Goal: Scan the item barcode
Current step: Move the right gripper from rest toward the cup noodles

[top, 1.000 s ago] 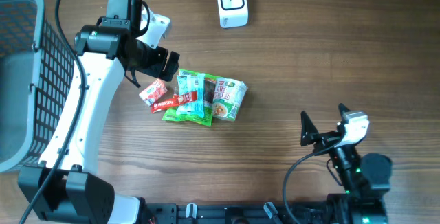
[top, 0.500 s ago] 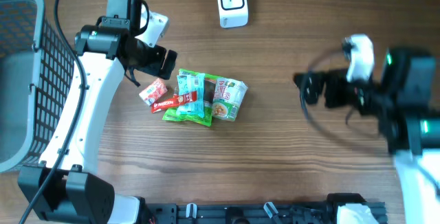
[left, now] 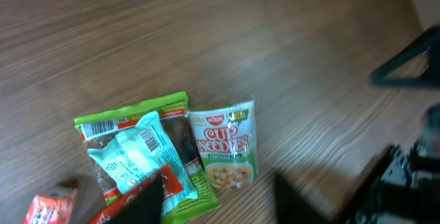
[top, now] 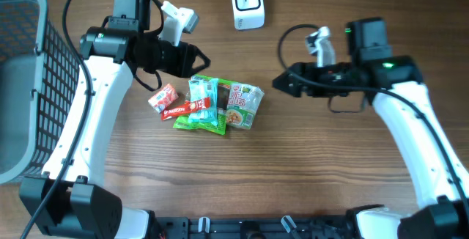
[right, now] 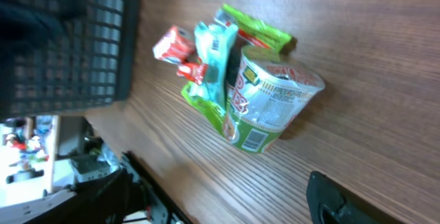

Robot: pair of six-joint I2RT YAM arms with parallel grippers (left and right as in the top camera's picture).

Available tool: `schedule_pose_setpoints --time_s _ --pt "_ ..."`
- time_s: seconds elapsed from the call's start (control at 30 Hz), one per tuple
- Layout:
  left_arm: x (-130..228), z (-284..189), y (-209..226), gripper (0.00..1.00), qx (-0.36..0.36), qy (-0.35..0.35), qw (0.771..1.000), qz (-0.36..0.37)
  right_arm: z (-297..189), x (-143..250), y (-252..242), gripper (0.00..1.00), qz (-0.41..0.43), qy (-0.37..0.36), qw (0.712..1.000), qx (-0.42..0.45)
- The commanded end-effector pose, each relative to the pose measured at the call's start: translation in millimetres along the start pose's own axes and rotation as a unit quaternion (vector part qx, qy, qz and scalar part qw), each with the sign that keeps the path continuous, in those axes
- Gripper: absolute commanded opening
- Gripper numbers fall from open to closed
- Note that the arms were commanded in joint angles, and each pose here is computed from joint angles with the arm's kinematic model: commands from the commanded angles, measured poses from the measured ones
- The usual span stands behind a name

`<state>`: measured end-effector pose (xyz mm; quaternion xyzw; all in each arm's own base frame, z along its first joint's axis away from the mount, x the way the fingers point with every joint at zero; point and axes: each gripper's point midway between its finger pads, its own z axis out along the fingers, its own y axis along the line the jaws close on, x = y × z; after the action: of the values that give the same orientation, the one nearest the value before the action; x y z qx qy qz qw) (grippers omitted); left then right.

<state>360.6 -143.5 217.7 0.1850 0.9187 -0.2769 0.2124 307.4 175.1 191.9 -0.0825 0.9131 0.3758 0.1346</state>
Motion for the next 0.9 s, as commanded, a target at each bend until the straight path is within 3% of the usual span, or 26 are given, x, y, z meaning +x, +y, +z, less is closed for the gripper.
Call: schedule_pose_setpoints --time_s 0.0,0.07,0.1,0.13,0.33,0.63,0.87 --pt "-5 -11 48 0.06 -0.141 -0.026 0.978 -0.154 29 5 -20 0.87 0.047 0.018 0.996 0.078" --pt "-3 -20 73 0.18 -0.216 -0.044 0.951 -0.216 42 6 -16 0.89 0.049 0.025 0.996 0.076" --pt "-2 -25 82 0.30 -0.241 -0.053 0.939 -0.238 50 7 -15 0.89 0.057 0.029 0.995 0.076" --pt "-3 -29 89 0.54 -0.262 -0.065 0.929 -0.254 57 8 -17 0.89 0.073 0.036 0.994 0.077" --pt "-7 -30 92 0.88 -0.267 -0.076 0.927 -0.252 103 26 -46 0.85 0.111 0.099 0.984 0.096" --pt "-6 -29 92 0.99 -0.268 -0.073 0.927 -0.253 130 31 -39 0.84 0.097 0.109 0.985 0.089" --pt "-5 -29 92 1.00 -0.268 -0.072 0.927 -0.253 137 37 -19 0.85 0.094 0.122 0.986 0.056"
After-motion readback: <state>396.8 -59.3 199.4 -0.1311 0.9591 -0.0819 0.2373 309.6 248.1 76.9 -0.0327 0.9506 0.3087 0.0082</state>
